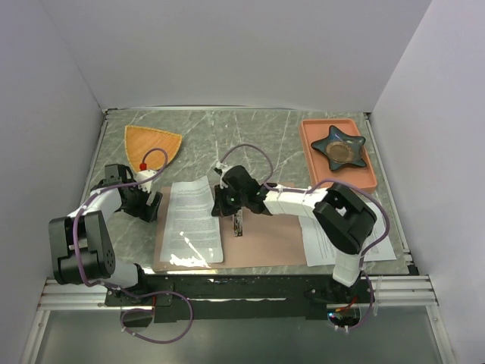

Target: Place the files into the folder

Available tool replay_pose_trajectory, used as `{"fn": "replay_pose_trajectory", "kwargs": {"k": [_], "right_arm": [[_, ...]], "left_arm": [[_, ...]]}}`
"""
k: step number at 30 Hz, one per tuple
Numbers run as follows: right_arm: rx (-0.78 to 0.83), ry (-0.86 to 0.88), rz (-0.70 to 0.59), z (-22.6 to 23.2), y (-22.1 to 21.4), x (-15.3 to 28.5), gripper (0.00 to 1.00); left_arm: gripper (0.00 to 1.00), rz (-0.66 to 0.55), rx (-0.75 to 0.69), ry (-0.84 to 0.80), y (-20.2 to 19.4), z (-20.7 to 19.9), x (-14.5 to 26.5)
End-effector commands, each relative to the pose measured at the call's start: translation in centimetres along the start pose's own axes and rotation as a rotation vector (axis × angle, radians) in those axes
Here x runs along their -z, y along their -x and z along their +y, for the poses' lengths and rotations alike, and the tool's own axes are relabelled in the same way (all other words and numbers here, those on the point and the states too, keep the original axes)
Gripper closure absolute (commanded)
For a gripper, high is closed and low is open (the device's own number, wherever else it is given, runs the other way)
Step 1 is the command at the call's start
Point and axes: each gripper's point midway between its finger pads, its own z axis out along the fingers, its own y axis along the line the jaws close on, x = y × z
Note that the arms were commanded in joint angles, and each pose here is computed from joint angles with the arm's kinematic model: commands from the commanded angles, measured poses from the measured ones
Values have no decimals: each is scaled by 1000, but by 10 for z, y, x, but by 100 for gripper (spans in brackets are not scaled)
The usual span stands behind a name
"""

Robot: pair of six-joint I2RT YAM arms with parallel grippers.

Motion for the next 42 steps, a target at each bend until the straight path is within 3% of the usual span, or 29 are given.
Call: {"fn": "replay_pose_trajectory", "kwargs": {"k": [1,16,34,37,38,42], "right_arm": [[15,75,-21,19,16,-8,100],[8,97,2,38,12,-23,100],[-21,62,15,29,-8,-16,100],[-19,38,17,27,-6,-15,75],[-16,29,14,26,-5,-14,60],[-10,-51,12,20,3,3,36]], "left_arm": [[4,-38,-11,23,14,8,2],[4,-33,-22,34,12,9,1],[4,-39,-27,38,13,9,4],[4,-47,-28,43,18,11,7],[4,-48,-29,44,19,11,8],[4,-64,-42,69,26,16,19]]}}
